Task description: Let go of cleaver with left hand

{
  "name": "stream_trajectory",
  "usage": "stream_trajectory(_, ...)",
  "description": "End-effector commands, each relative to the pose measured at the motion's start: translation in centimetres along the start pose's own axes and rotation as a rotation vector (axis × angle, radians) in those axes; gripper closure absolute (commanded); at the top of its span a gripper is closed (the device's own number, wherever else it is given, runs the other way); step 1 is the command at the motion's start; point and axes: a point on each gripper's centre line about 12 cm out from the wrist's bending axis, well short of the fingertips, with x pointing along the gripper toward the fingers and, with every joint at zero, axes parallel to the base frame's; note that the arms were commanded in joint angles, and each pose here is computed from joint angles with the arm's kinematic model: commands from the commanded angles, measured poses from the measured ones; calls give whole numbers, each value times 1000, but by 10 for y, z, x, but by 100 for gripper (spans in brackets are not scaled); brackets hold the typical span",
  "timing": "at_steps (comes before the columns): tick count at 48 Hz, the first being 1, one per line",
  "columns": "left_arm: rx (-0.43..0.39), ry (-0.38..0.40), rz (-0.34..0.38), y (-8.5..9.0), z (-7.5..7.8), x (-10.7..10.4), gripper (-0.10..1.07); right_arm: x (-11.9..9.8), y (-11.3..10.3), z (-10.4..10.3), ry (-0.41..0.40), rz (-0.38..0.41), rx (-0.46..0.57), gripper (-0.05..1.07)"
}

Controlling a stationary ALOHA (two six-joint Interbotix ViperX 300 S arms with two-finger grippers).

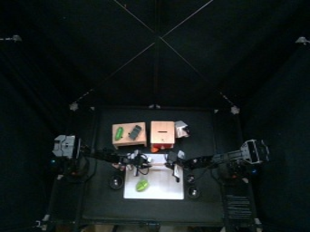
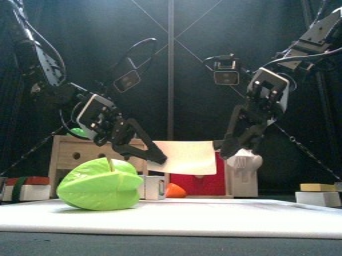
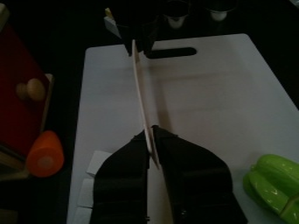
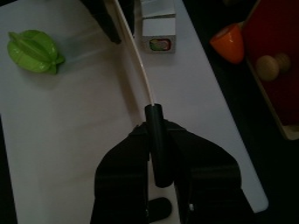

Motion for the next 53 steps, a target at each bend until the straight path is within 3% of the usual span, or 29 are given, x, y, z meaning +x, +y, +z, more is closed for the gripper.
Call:
stream_trajectory(1, 1, -60, 1, -2, 19, -5, 19, -5, 2, 6, -22, 3, 12, 68)
stream_trajectory(15, 26, -126, 28, 6, 34, -26, 19, -15, 8, 7, -38, 13, 15, 68)
stream_trajectory(34, 15, -216, 78, 15, 41, -69, 19, -52, 9, -2, -80, 24, 65, 68)
stream_trajectory(49, 0, -297, 94, 14, 53, -99, 19, -53, 8, -5, -73, 24, 75, 68)
stream_trajectory(53, -18, -290, 103, 14, 49, -101, 19, -53, 8, -6, -72, 23, 73, 68)
